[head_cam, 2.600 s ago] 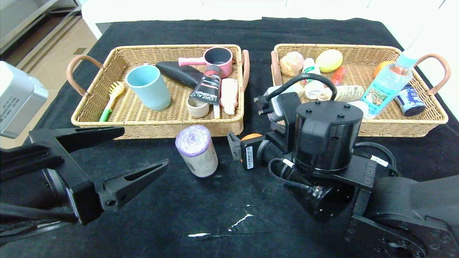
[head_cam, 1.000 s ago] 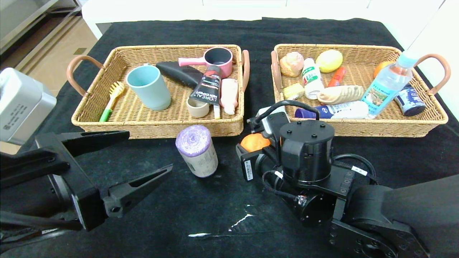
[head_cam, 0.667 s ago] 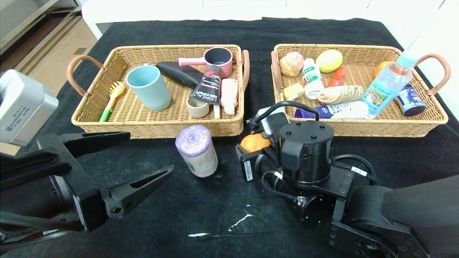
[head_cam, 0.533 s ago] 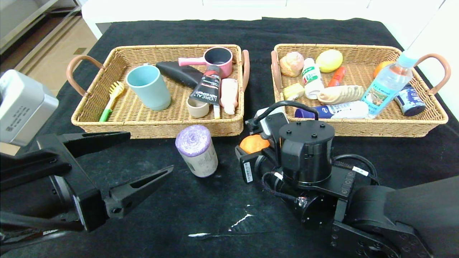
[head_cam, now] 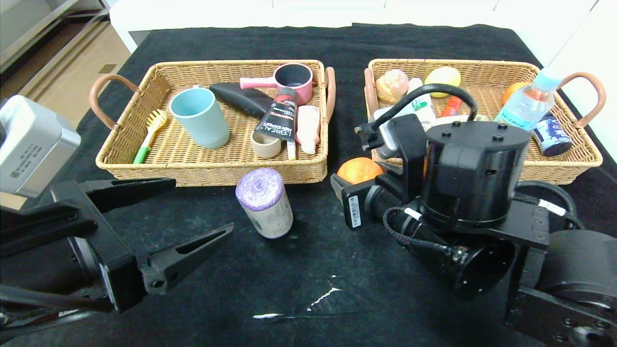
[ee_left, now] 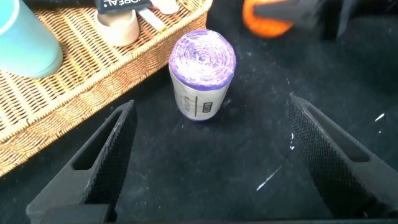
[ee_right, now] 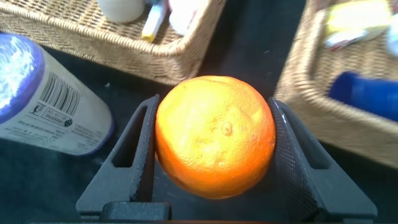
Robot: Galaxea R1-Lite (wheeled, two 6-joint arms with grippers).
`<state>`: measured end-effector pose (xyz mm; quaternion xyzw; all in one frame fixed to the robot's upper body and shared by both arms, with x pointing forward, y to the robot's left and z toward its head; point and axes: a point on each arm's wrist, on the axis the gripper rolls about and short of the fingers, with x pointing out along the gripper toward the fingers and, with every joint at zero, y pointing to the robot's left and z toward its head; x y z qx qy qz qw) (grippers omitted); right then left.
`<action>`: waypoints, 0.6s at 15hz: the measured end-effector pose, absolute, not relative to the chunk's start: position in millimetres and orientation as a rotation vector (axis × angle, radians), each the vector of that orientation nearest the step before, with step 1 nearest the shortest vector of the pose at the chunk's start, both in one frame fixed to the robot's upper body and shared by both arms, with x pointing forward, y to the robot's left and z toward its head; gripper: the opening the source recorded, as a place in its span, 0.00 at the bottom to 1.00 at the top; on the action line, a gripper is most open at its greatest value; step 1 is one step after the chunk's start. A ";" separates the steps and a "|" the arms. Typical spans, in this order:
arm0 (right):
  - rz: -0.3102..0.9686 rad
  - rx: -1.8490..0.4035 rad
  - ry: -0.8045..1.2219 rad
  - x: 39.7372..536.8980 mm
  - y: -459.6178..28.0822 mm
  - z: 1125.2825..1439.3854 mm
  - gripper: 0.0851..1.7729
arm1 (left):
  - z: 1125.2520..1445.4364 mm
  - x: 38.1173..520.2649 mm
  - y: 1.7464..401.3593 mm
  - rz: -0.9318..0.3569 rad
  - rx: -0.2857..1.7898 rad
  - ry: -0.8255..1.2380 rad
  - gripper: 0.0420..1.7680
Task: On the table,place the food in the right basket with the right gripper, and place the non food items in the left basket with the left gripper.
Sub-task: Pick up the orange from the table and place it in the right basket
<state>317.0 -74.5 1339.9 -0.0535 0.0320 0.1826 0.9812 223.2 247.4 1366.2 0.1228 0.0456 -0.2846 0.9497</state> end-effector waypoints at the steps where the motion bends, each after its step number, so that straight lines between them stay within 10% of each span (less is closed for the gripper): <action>1: 0.365 -0.150 0.060 313.9 -80.4 1347.4 0.62 | 1366.6 223.1 247.5 -0.578 0.249 0.090 0.97; 9: 0.263 -0.200 -0.042 325.7 -123.1 1395.1 0.62 | 1367.7 222.4 248.0 -0.577 0.248 0.084 0.97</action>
